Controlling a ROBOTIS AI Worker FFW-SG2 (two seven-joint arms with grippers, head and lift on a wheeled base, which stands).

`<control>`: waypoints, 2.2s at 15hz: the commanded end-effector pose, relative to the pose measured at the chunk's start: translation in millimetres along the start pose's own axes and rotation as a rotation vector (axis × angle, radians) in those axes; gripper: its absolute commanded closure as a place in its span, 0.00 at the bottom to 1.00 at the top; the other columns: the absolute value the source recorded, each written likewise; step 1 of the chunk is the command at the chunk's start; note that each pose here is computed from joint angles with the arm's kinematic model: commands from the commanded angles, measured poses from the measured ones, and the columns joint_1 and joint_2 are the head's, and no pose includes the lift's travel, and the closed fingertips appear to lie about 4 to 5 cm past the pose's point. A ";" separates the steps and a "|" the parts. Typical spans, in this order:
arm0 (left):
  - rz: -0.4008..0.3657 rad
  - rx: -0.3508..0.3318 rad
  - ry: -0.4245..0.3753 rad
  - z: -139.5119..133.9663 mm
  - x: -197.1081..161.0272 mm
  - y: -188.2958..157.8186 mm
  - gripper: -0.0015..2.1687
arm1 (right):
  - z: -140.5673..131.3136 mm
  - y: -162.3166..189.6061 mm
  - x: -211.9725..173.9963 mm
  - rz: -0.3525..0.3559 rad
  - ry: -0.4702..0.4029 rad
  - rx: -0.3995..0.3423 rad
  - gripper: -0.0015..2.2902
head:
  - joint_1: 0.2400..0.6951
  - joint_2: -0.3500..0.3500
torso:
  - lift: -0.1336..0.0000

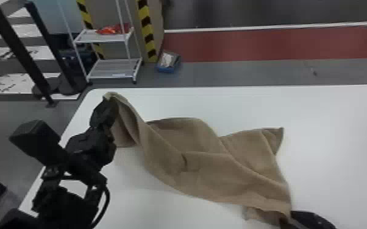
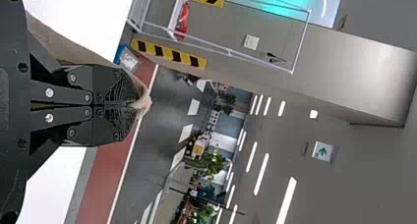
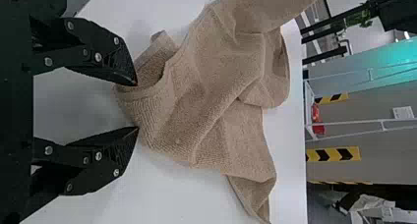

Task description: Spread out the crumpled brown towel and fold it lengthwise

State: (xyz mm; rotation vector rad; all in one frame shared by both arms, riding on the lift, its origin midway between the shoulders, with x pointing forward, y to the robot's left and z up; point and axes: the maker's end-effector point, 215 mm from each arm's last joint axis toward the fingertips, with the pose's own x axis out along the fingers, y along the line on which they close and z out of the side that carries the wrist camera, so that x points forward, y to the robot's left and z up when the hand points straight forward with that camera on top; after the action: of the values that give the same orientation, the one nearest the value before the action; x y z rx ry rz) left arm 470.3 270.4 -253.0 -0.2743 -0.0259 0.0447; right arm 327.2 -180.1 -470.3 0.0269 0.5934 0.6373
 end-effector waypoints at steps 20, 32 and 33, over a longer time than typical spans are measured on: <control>-0.148 -0.047 -0.159 133.1 2.8 -70.1 0.63 | 259.5 -203.0 -105.2 -0.387 -0.283 0.043 0.91 | 0.75 0.34 | 0.07; -0.188 -0.089 -0.072 105.6 185.5 -86.2 0.63 | 421.1 -302.7 -18.3 -0.372 -0.355 -0.208 0.91 | 0.39 0.31 | 0.07; -0.185 -0.084 -0.052 92.0 173.7 -74.8 0.63 | 394.4 -294.1 -17.6 -0.328 -0.319 -0.235 0.91 | 0.33 0.32 | 0.07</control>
State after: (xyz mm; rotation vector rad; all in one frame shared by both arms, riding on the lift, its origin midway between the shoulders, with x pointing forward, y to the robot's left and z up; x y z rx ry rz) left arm 653.0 223.5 -129.2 -0.3540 -0.1209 -0.1364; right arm 702.0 -366.5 -174.9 -0.1534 0.1859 0.3383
